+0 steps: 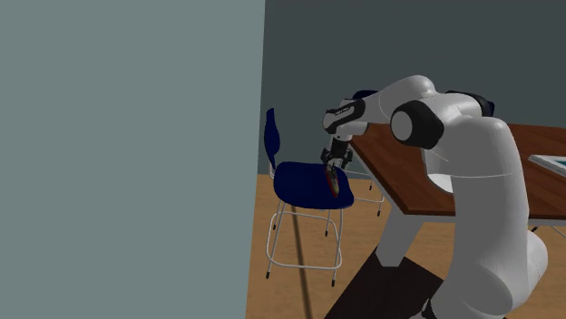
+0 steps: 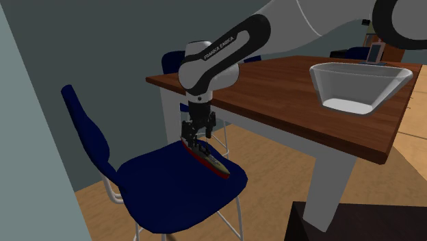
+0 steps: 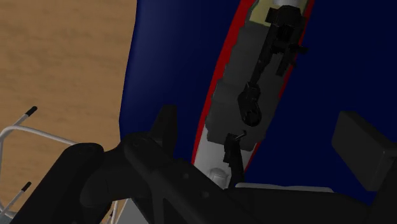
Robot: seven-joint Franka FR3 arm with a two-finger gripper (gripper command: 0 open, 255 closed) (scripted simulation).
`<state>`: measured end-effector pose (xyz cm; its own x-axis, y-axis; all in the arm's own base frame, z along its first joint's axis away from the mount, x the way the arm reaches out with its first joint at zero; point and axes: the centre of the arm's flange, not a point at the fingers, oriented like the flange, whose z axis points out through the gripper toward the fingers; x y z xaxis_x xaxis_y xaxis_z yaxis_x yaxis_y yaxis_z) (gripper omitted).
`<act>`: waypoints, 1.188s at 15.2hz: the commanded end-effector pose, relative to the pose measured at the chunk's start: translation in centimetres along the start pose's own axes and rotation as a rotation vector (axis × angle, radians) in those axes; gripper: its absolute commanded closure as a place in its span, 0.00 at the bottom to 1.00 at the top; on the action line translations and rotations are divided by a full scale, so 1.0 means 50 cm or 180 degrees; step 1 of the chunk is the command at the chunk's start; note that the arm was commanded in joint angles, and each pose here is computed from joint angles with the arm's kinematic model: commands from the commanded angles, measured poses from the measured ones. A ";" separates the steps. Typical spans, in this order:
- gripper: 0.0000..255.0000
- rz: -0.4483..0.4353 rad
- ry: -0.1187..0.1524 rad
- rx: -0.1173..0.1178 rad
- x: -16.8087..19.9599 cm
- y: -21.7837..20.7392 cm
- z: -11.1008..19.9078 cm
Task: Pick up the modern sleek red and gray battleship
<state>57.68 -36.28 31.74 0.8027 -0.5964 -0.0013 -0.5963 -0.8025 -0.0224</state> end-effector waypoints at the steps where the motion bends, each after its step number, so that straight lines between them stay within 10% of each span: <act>1: 0.00 0.0003 -0.0014 -0.0010 -0.001 0.000 0.022; 2: 0.00 0.0003 -0.0014 -0.0010 -0.001 0.000 0.022; 3: 1.00 0.0003 -0.0015 -0.0009 0.002 0.002 0.021; 18: 1.00 0.0003 -0.0014 -0.0010 -0.001 -0.001 -0.042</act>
<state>57.73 -36.16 33.29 0.8030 -0.5959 -0.0067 -0.5959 -0.8028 -0.0197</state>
